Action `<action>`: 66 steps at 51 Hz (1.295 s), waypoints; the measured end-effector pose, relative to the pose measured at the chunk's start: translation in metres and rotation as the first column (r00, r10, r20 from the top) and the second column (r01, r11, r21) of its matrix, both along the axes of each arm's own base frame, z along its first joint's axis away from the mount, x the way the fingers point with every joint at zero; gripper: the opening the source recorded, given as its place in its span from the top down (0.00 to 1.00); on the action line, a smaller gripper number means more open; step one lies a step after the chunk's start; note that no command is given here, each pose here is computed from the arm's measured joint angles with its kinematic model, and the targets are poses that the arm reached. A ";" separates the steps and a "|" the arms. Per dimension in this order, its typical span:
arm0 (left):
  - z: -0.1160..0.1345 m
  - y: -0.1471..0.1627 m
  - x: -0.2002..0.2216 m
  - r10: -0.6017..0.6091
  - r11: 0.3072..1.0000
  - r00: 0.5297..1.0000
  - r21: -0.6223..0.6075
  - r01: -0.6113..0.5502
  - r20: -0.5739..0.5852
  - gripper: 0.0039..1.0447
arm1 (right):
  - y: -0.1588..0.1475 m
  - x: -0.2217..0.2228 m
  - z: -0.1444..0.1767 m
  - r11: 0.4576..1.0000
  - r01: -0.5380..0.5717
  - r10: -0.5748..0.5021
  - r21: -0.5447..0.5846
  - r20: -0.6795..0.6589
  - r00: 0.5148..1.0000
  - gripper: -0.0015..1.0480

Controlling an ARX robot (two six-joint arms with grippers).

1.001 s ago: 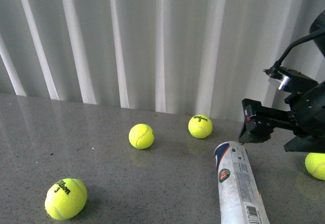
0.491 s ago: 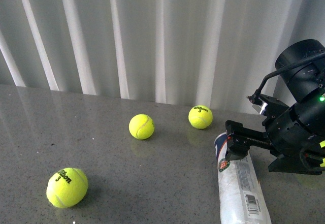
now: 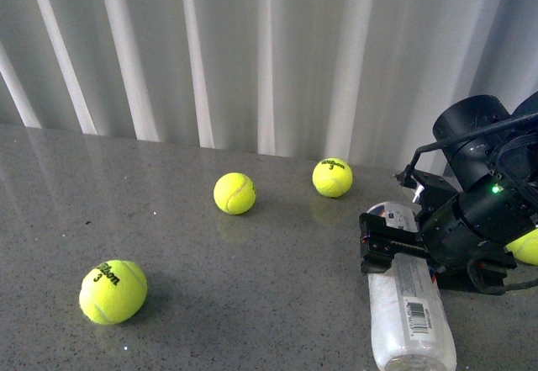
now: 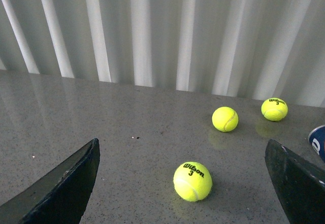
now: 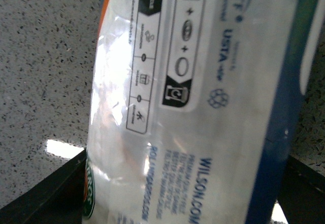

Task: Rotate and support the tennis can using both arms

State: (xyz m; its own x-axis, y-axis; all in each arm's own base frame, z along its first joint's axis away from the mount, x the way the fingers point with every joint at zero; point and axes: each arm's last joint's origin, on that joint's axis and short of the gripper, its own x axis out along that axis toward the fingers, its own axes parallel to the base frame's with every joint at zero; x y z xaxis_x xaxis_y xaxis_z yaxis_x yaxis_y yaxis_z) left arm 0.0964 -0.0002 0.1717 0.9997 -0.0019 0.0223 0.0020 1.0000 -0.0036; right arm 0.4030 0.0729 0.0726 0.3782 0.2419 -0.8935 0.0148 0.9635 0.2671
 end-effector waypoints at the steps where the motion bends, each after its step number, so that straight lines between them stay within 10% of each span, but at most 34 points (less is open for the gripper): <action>1: 0.000 0.000 0.000 0.000 1.000 1.000 0.000 0.000 0.000 0.06 | 0.000 0.000 -0.002 1.000 -0.001 0.001 -0.003 -0.003 1.000 0.12; 22: 0.000 0.000 0.000 0.000 1.000 1.000 0.000 0.000 0.000 0.06 | -0.003 0.003 -0.002 0.999 -0.020 0.021 -0.027 0.029 0.999 0.66; 44: 0.000 0.000 0.000 0.000 1.000 1.000 0.000 0.000 0.000 0.06 | 0.002 -0.016 0.032 0.961 -0.190 0.227 -0.202 0.180 0.957 0.84; 66: 0.000 0.000 0.000 0.000 1.000 1.000 0.000 0.000 0.000 0.06 | 0.000 -0.041 0.096 0.714 -0.522 0.683 -0.466 0.302 0.665 0.88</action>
